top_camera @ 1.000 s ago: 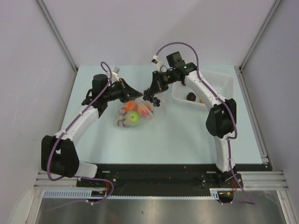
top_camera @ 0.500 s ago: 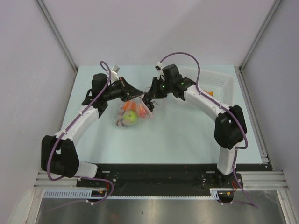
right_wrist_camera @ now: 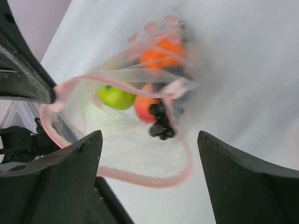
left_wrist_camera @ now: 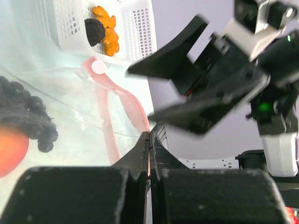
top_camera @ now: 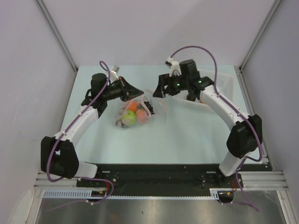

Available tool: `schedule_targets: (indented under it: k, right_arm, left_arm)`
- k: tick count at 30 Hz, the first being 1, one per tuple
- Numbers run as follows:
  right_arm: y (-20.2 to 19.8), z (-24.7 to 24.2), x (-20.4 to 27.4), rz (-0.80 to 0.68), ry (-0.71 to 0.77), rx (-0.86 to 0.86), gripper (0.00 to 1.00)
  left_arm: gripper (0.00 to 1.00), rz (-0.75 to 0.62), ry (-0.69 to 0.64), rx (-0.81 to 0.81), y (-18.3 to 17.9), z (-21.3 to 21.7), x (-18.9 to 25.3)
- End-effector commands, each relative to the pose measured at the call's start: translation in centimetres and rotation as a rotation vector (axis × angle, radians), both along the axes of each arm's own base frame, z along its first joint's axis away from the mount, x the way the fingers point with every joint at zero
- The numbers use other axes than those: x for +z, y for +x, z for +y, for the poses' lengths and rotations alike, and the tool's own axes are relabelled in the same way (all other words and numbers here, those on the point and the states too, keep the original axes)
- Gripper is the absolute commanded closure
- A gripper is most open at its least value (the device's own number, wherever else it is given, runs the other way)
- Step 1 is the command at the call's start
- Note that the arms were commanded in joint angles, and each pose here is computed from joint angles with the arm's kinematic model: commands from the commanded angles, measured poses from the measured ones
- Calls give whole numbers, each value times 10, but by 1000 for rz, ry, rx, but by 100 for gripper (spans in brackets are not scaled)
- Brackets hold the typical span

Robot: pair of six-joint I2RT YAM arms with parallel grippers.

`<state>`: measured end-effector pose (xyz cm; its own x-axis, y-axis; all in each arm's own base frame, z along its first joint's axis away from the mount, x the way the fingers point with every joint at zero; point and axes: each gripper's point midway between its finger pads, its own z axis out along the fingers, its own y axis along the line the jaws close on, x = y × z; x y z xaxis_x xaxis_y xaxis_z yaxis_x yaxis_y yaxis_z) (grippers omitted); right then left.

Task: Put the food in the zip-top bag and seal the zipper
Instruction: Place the fake fruit in the zipper food storage bag, then pick up the fake fruit from the bin.

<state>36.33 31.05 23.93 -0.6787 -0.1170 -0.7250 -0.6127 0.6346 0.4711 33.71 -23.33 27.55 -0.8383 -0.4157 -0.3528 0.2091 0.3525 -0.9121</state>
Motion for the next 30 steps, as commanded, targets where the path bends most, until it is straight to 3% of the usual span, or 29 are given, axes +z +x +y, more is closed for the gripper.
schedule_targets:
  k: [1, 4, 10, 16, 24, 30]
  right_arm:
    - [30, -67, 43, -169, -16, -14, 13]
    - [67, -117, 21, -236, -189, -101, 11]
    - [113, -185, -49, -204, -482, -189, 7]
    - [143, -204, -96, -157, -586, -201, 7]
    - [151, -206, -155, -76, -642, -168, 9]
    - [153, -207, -172, -61, -648, -156, 23]
  left_arm:
    - [100, -94, -18, -4, 3, -2, 27]
    - [100, -99, -17, 0, 6, -2, 28]
    - [100, -92, -10, 5, 12, -3, 26]
    - [100, -100, 0, 10, 14, -2, 26]
    - [100, -101, 13, 11, 14, -1, 22]
    - [100, -99, 21, 14, 15, -1, 20]
